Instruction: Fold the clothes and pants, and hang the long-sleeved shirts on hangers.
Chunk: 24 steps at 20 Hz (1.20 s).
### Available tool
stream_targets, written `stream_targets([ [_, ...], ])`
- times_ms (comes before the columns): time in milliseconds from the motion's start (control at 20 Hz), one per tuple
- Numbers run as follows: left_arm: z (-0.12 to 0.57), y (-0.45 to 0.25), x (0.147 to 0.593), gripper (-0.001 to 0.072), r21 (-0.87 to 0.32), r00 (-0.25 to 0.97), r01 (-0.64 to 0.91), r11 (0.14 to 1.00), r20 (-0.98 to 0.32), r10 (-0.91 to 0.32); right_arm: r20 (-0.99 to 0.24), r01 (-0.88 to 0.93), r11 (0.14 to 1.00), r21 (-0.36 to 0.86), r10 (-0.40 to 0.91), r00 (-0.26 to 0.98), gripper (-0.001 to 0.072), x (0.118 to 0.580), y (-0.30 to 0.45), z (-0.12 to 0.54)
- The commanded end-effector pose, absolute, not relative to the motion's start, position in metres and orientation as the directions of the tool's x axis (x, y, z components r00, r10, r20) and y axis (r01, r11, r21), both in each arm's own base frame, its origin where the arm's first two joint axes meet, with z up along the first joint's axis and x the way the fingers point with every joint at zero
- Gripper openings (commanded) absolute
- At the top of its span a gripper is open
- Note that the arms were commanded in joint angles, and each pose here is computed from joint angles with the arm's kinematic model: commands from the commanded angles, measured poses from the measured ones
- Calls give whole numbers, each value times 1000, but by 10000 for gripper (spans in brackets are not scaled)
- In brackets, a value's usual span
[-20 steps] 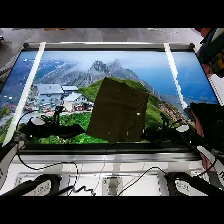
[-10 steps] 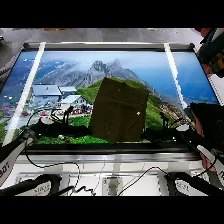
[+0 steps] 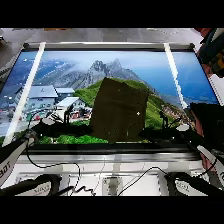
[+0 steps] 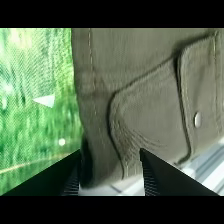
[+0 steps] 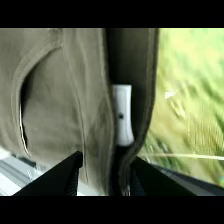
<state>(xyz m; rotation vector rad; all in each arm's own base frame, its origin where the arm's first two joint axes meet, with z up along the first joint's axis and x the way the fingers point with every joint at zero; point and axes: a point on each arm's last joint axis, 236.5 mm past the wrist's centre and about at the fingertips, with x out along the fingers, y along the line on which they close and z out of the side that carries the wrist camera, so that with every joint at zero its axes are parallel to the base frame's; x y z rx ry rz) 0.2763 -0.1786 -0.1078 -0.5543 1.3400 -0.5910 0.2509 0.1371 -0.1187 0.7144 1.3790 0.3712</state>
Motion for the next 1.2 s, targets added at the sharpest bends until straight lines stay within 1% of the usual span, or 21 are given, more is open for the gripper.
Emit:
stream_targets([
  [0, -109, -186, 284, 401, -659, 164, 90, 747, -730, -664, -743, 167, 726, 667, 633, 219, 219, 264, 138, -112],
  [50, -111, -191, 282, 384, -651, 162, 106, 752, -735, -659, -738, 154, 725, 672, 636, 225, 102, 269, 139, -108],
  [100, -110, -196, 280, 278, -649, 154, 122, 751, -735, -660, -731, 135, 722, 678, 643, 228, 47, 273, 140, -102],
  [150, -108, -201, 277, 146, -653, 141, 136, 745, -731, -667, -718, 113, 715, 690, 658, 226, 47, 277, 143, -94],
  [200, -104, -205, 275, 36, -662, 124, 152, 734, -724, -678, -704, 83, 705, 704, 677, 216, 46, 280, 147, -84],
  [350, -72, -211, 281, 32, -690, 75, 246, 680, -686, -723, -641, -83, 658, 749, 750, 162, 45, 286, 164, -44],
  [450, -22, -213, 300, 31, -701, 107, 334, 630, -636, -764, -601, -200, 619, 760, 786, 148, 45, 293, 172, -6],
  [550, 50, -207, 326, 31, -652, 221, 454, 607, -578, -786, -569, -321, 601, 732, 798, 197, 45, 306, 174, 42],
  [650, 140, -197, 339, 31, -538, 379, 582, 610, -484, -788, -512, -453, 585, 672, 810, 286, 45, 315, 178, 107],
  [700, 189, -194, 334, 32, -464, 448, 640, 612, -422, -788, -454, -523, 557, 645, 830, 324, 45, 312, 183, 148],
  [750, 235, -190, 321, 32, -381, 507, 687, 618, -358, -784, -384, -587, 523, 618, 852, 355, 45, 305, 189, 188],
  [850, 311, -187, 283, 32, -224, 592, 743, 630, -219, -776, -201, -706, 431, 562, 899, 389, 45, 273, 203, 276],
  [900, 347, -183, 256, 32, -142, 630, 751, 644, -134, -765, -100, -754, 379, 537, 916, 389, 46, 249, 208, 319],
  [1000, 403, -171, 205, 32, -9, 695, 719, 695, 50, -718, 69, -824, 292, 487, 927, 369, 46, 197, 213, 384],
  [1050, 426, -164, 179, 32, 41, 707, 696, 717, 138, -694, 136, -838, 269, 475, 918, 372, 45, 174, 212, 407],
  [1100, 447, -157, 151, 32, 83, 710, 668, 740, 228, -667, 181, -837, 271, 475, 901, 394, 45, 159, 209, 422],
  [1150, 464, -151, 129, 32, 109, 706, 642, 759, 304, -640, 212, -831, 291, 474, 878, 429, 45, 149, 205, 432],
])
